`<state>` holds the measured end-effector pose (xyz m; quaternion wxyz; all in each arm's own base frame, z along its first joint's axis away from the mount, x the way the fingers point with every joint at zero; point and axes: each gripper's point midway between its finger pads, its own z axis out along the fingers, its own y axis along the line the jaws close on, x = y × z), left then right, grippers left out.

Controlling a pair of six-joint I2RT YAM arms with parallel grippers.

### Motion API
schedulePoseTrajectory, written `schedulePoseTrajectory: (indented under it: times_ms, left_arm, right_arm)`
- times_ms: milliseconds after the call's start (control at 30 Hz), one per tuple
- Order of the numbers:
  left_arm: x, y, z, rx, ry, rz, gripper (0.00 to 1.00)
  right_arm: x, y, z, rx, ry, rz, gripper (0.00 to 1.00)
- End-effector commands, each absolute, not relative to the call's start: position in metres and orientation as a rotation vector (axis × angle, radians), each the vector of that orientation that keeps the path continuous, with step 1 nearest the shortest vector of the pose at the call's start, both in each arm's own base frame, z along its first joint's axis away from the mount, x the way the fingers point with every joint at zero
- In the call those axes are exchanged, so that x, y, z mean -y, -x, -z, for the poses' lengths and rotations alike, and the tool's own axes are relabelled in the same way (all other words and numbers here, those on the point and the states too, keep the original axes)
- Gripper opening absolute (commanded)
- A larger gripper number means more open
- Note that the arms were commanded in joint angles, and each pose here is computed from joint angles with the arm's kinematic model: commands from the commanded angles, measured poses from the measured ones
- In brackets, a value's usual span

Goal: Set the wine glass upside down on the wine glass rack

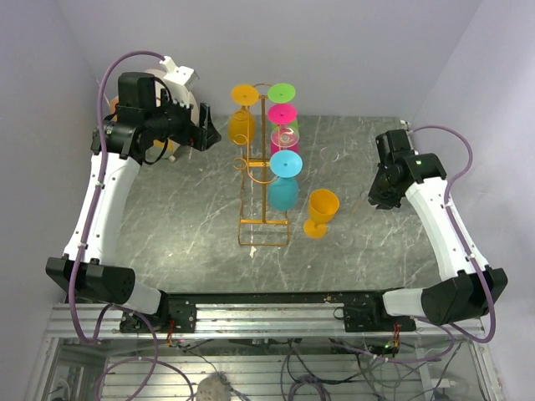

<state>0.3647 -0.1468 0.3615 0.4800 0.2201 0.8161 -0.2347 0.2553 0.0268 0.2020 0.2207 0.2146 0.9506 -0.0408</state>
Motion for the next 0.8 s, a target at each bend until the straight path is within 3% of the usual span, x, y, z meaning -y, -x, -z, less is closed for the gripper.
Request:
schedulePoseTrajectory:
  times_ms: [0, 200, 600, 767]
  left_arm:
    - [0.149, -0.355, -0.38, -1.946, -0.544, 0.603, 0.99]
    - [0.162, -0.348, -0.393, -1.956, -0.509, 0.725, 1.0]
    - [0.16, -0.322, -0.49, -1.877, -0.231, 0.849, 1.0]
    - [0.181, -0.32, -0.512, -1.82, -0.1, 1.117, 1.0]
  right_arm:
    - [-0.018, -0.278, -0.225, -2.502, -0.511, 0.137, 0.0]
    - [-0.013, -0.308, -0.274, -2.257, -0.388, 0.107, 0.0]
    - [0.015, -0.329, -0.407, -1.699, -0.367, 0.148, 0.0]
    - [-0.005, -0.34, -0.455, -1.516, -0.292, 0.007, 0.0]
